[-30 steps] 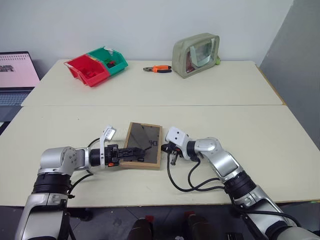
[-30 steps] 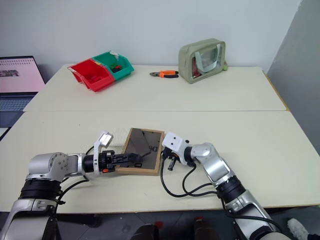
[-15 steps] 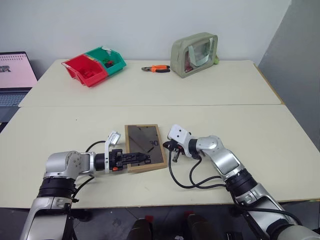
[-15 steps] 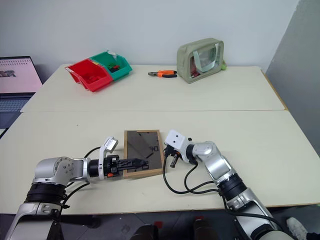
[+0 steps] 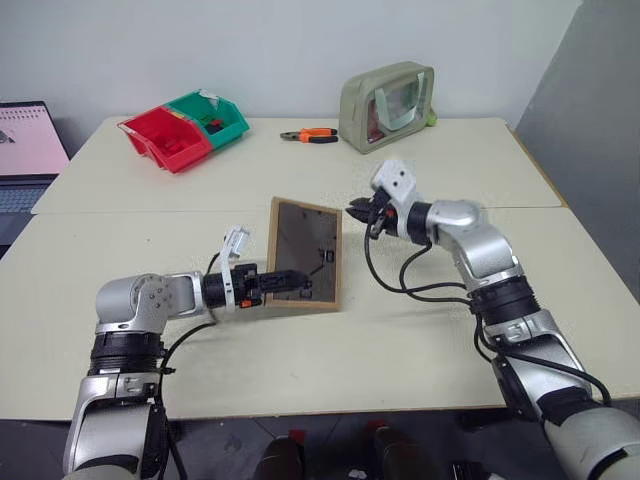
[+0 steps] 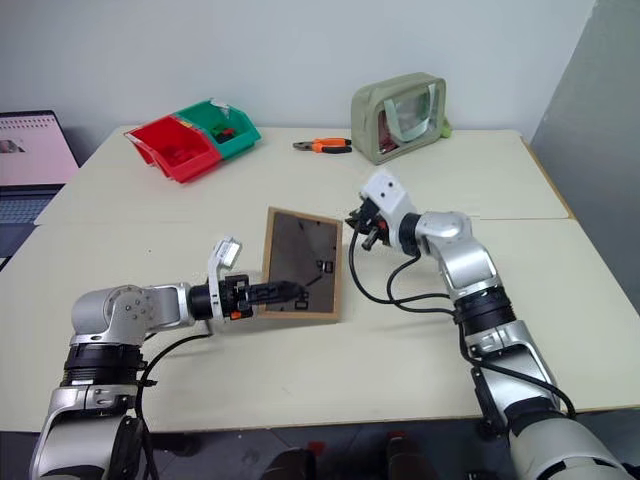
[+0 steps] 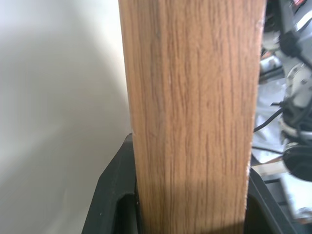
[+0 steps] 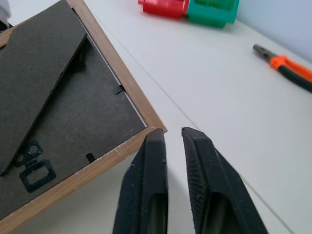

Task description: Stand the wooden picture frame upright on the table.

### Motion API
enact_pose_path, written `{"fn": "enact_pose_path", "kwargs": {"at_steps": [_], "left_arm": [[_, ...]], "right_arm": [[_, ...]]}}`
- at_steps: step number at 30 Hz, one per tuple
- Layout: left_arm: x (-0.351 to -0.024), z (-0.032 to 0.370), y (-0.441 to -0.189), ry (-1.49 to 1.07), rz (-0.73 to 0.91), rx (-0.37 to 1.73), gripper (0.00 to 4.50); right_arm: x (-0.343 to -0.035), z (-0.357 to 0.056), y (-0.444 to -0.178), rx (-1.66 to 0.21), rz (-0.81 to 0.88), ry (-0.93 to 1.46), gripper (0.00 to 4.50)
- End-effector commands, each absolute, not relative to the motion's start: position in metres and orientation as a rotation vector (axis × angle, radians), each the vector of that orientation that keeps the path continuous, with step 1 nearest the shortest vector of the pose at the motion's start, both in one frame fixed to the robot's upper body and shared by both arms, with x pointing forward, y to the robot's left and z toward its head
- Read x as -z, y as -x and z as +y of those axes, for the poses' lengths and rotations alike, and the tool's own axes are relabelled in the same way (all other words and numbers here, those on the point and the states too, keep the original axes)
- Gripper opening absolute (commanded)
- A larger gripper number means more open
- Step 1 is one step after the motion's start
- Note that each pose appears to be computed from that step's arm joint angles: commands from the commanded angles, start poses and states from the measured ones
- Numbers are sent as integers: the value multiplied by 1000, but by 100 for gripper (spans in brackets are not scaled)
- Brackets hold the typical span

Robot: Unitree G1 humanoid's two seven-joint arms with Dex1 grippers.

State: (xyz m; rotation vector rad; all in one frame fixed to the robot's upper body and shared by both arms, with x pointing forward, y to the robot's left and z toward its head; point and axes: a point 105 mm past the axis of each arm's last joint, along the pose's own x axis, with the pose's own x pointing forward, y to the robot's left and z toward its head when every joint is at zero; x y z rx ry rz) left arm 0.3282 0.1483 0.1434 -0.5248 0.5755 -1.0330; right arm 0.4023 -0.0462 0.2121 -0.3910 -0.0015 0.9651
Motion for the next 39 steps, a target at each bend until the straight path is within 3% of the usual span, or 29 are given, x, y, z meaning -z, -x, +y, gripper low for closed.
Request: {"fn": "enact_pose_path", "kwargs": {"at_steps": [1, 13, 19, 27, 33, 39], "left_arm": [[-181, 143, -333, 444, 409, 1075, 122], [-205, 126, -332, 281, 293, 1106, 122], [-207, 128, -330, 268, 288, 1097, 122], [-205, 133, -328, 257, 288, 1079, 122], [-205, 135, -327, 267, 292, 1074, 122], [-201, 135, -322, 300, 320, 1075, 122]], "right_arm": [[-241, -37, -385, -1062, -70, 324, 153], [-253, 0, -359, -1220, -70, 230, 446], [-255, 10, -328, -1392, -30, 145, 446], [-255, -7, -304, -1503, 20, 130, 446], [-252, -28, -306, -1464, 52, 143, 446], [-235, -74, -326, -1245, 54, 250, 446]]}}
